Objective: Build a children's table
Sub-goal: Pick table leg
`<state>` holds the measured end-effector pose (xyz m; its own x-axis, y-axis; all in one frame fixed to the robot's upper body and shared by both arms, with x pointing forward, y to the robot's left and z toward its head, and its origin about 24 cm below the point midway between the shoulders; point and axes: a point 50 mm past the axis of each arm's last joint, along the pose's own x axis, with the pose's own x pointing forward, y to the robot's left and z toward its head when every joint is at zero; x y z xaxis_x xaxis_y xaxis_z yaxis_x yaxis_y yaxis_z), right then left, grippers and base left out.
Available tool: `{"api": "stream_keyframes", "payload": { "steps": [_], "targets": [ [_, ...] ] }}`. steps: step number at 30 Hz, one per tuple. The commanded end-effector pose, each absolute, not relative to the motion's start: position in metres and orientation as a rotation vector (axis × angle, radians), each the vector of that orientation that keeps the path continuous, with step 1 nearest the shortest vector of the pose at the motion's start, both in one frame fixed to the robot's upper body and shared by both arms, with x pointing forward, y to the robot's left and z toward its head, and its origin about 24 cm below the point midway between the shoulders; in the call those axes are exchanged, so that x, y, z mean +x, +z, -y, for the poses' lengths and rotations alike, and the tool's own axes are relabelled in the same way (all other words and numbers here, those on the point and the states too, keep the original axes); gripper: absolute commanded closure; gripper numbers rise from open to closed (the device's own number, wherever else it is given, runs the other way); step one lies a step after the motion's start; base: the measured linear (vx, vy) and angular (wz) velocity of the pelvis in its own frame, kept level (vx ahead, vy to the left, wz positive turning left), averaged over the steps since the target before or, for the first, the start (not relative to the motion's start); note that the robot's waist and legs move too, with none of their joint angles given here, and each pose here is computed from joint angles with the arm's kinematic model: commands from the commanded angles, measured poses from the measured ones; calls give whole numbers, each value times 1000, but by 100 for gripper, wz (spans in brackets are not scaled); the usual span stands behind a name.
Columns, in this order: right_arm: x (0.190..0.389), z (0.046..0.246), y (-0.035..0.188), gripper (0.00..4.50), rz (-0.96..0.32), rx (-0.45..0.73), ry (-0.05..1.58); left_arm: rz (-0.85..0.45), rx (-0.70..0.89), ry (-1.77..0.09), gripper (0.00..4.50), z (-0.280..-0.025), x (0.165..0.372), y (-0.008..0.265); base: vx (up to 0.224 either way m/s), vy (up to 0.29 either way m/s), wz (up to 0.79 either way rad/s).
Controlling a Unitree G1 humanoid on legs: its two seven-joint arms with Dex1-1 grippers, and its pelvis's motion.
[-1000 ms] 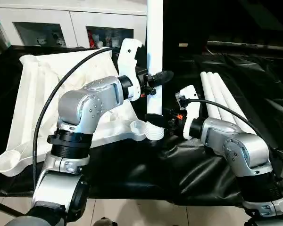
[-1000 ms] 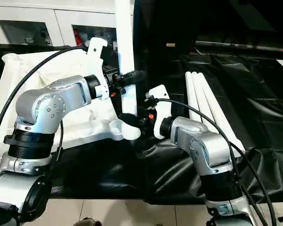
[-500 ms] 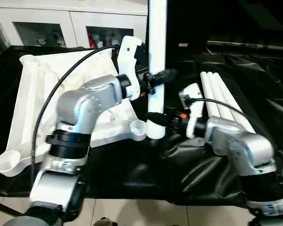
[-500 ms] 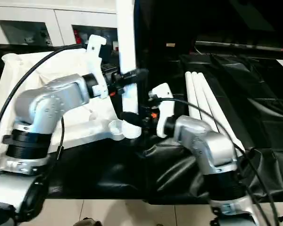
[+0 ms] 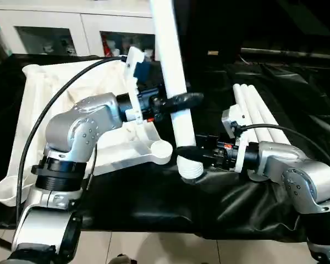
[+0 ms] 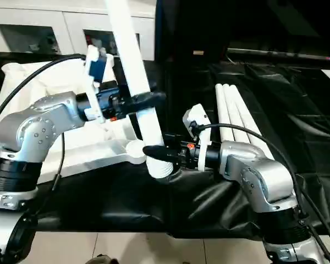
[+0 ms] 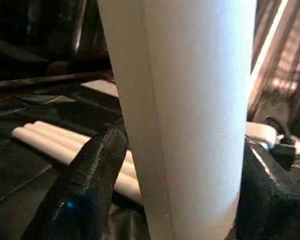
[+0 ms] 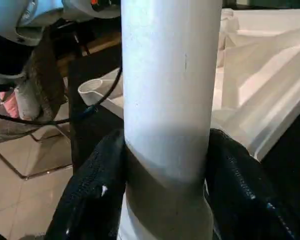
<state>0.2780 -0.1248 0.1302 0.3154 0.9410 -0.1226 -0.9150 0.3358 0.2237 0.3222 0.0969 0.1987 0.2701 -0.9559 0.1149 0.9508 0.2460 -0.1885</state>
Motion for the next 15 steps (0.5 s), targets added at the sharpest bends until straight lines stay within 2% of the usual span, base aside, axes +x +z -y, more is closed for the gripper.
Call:
{"api": "stream_keyframes", "payload": {
  "steps": [1, 2, 7, 9, 13, 14, 15],
  "targets": [
    [275, 125, 140, 261, -178, 120, 1252, 0, -244, -1326, 158, -96, 319, 205, 0, 0, 0],
    [275, 125, 141, 261, -176, 124, 1259, -3, -257, -1323, 186, -96, 321, 205, 0, 0, 0],
    [273, 124, 140, 261, -178, 124, 1268, -4, -261, -1321, 216, -96, 323, 205, 0, 0, 0],
    [273, 124, 139, 261, -177, 120, 1269, -4, -272, -1312, 244, -95, 324, 206, 0, 0, 0],
    [276, 123, 138, 261, -171, 85, 1244, -22, -280, -1258, 257, -94, 328, 209, 0, 0, 0],
    [279, 122, 137, 205, -175, 85, 1219, -37, -244, -1221, 259, -93, 330, 209, 0, 0, 0],
    [280, 122, 137, 191, -180, 95, 1203, -47, -216, -1192, 260, -92, 331, 209, 0, 0, 0]
  ]
}}
